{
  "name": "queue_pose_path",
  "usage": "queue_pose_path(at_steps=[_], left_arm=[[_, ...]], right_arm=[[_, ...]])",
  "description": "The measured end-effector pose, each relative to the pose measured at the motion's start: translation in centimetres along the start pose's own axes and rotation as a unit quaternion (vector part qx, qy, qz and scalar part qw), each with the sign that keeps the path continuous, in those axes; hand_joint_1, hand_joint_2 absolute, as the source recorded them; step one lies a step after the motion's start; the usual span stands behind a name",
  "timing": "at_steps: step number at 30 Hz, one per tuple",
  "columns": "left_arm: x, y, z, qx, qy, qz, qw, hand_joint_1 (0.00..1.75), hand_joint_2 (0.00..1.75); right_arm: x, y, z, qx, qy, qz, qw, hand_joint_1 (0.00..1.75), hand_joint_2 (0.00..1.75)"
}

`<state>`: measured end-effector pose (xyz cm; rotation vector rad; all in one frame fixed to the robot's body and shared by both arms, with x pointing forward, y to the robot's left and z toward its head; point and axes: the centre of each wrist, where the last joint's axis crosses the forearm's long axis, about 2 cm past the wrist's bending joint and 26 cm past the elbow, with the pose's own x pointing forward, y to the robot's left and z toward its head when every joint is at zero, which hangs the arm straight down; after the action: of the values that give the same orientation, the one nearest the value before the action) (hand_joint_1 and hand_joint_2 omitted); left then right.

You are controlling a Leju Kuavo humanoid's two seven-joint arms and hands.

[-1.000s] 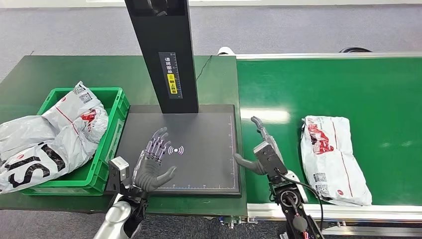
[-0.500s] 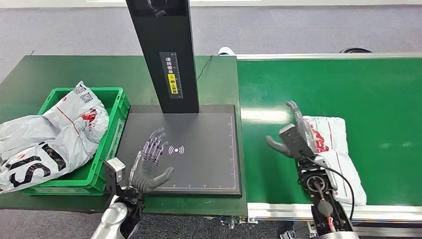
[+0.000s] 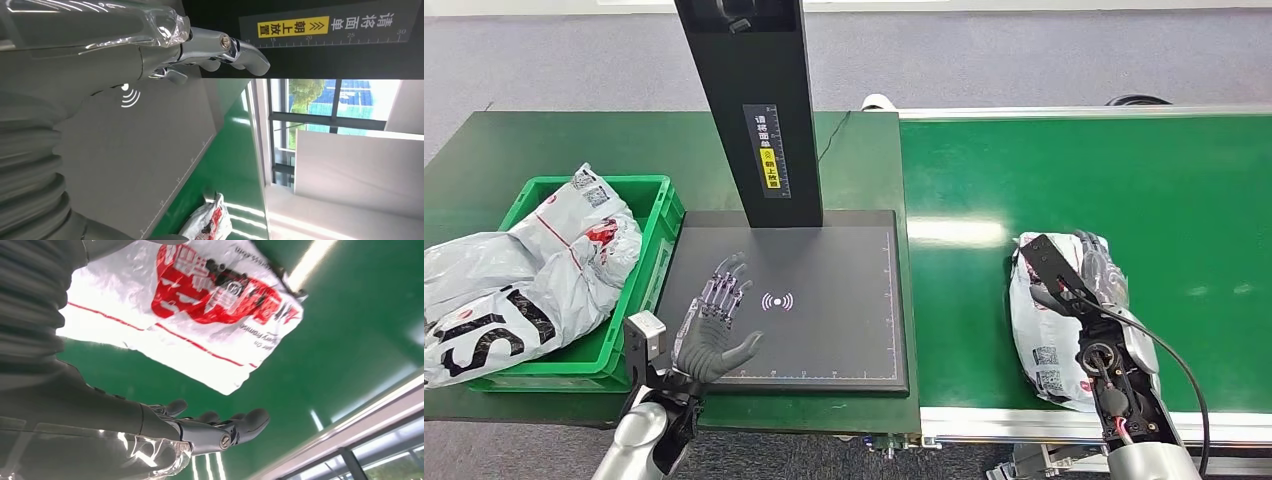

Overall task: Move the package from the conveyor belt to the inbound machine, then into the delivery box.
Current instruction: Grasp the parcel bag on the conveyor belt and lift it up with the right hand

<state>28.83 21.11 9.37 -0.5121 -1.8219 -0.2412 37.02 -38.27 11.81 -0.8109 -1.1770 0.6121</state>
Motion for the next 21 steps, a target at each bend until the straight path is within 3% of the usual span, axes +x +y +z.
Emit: queue_pose_path(at_steps=[16,21], left_arm=[[0.0,0.2,0.1,0.0,0.001,-0.003,1.0,0.0,1.75],[0.1,0.4,-0.3,0.001,0.0,-0.007,1.0,0.0,1.75]], right_arm=[[-0.7,0.1,0.0,0.003,0.018,0.005,1.0,0.0,1.75],[-1.2,0.6,0.2,0.053,0.065,0.053,0.995,0.0,1.75]])
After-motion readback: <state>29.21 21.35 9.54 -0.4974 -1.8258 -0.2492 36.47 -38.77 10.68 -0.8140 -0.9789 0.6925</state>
